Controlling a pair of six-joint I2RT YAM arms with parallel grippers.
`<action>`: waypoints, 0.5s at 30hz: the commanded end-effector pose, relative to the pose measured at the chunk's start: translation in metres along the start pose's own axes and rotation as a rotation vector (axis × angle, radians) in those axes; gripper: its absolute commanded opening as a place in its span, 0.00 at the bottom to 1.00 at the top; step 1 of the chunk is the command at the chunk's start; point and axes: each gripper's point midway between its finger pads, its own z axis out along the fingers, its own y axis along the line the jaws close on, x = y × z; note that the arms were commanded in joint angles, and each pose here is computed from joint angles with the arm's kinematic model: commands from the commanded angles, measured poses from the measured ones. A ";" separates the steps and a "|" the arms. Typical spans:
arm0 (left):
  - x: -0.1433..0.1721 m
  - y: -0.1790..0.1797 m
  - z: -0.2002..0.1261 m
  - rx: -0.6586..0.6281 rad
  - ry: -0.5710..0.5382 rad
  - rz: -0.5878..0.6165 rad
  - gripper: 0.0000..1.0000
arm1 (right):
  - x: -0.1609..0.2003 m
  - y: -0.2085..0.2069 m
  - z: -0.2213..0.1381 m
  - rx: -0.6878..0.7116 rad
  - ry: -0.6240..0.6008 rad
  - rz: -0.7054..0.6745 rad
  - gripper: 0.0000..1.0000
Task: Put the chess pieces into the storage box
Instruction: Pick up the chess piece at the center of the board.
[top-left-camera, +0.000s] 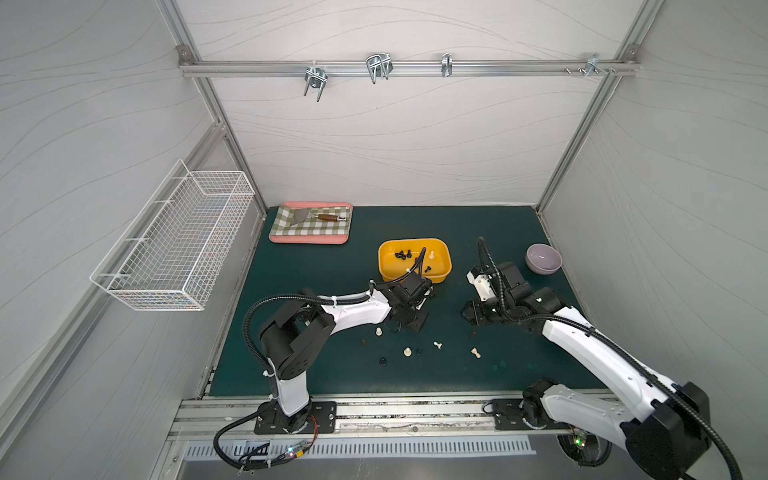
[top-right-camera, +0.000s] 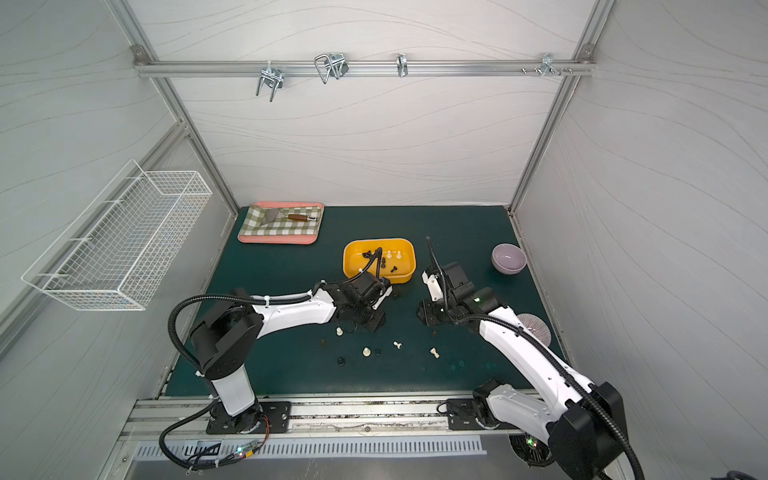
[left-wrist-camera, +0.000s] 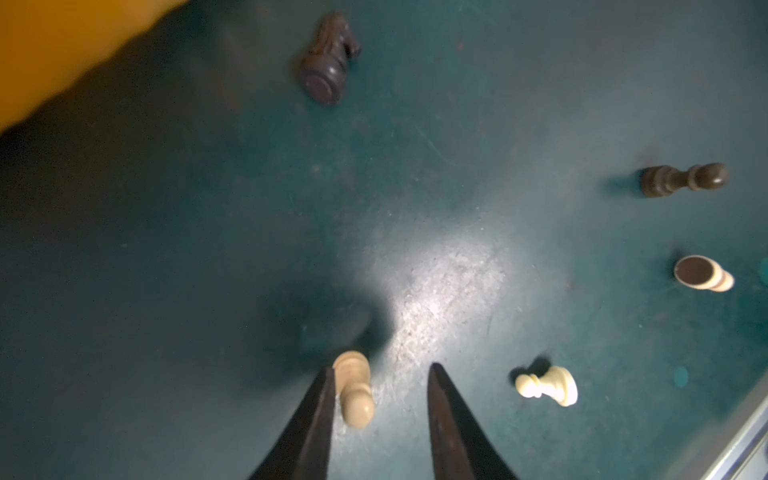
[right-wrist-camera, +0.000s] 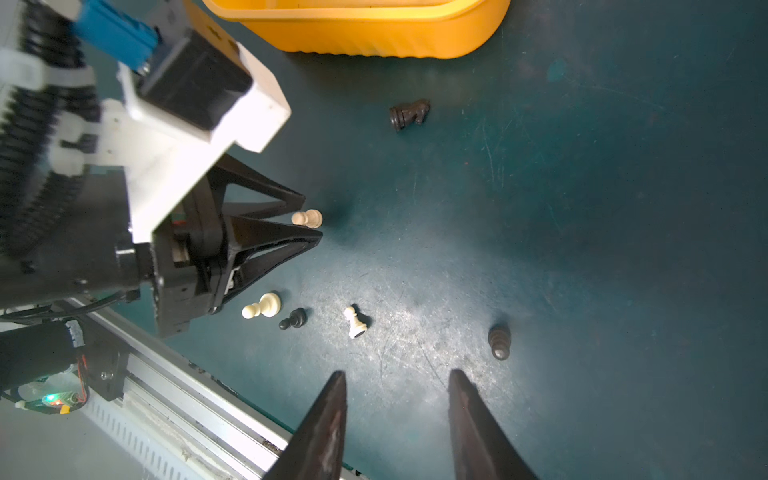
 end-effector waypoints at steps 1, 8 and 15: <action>-0.012 -0.001 0.000 -0.020 -0.022 0.006 0.34 | 0.003 -0.002 0.002 -0.008 0.007 -0.006 0.42; -0.009 0.000 0.006 -0.022 -0.006 0.010 0.21 | 0.001 -0.003 0.002 -0.010 0.006 -0.002 0.42; -0.004 0.003 0.006 -0.038 0.000 0.009 0.12 | 0.002 -0.006 0.001 -0.008 0.008 0.001 0.42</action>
